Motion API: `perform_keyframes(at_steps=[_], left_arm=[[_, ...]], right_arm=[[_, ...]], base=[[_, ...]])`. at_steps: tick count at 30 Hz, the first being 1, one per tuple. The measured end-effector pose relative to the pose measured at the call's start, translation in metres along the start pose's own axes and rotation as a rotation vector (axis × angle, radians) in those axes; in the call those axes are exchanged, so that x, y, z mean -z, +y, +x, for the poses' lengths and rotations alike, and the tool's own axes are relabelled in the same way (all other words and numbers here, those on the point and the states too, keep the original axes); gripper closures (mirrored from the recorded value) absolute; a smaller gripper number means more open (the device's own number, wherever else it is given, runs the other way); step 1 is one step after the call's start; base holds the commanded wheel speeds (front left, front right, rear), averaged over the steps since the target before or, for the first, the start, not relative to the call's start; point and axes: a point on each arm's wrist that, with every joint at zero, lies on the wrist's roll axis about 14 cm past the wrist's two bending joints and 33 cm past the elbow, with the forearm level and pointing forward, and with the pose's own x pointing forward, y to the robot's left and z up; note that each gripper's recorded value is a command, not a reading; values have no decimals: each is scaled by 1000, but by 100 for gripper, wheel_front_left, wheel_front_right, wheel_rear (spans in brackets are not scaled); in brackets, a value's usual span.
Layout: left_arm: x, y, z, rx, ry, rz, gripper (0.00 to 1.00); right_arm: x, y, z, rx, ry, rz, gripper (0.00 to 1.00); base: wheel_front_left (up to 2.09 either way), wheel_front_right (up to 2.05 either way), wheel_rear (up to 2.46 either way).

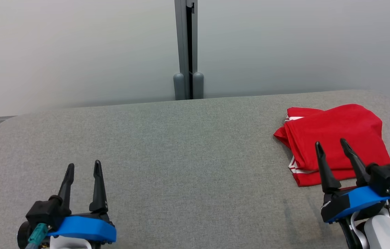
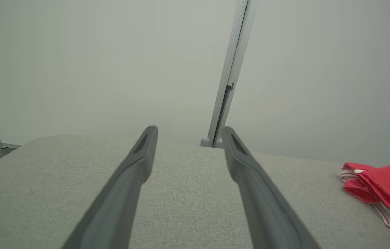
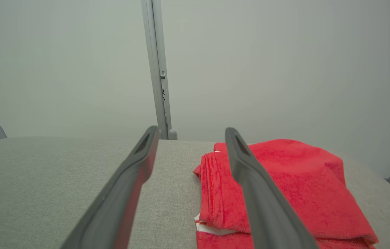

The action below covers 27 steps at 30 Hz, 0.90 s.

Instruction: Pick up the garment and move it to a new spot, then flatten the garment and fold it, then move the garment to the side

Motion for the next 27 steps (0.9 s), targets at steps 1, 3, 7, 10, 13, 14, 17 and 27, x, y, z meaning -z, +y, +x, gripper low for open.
perform_keyframes(at_steps=[1, 3, 7, 10, 13, 14, 17, 27], left_arm=[[4, -1, -2, 4, 13, 9, 0], [12, -4, -5, 15, 41, 24, 0], [19, -7, -7, 26, 63, 29, 0], [20, -8, -8, 30, 67, 34, 0], [21, -8, -8, 30, 69, 36, 0], [21, -8, -8, 30, 69, 36, 0], [21, -9, -8, 31, 69, 36, 0], [23, -10, -7, 33, 75, 29, 0]], right_arm=[[2, 0, -2, 7, 1, 11, 0], [2, 1, -6, 20, -3, 30, 0], [5, 1, -11, 39, -1, 50, 0], [9, 4, -14, 39, 8, 56, 0], [9, 5, -14, 38, 7, 59, 0], [9, 6, -14, 38, 7, 60, 0], [9, 6, -14, 37, 7, 60, 0], [11, 9, -15, 29, 14, 60, 0]], base=[[0, 0, 0], [0, 0, 0], [0, 0, 0], [0, 0, 0], [0, 0, 0], [0, 0, 0], [0, 0, 0], [0, 0, 0]])
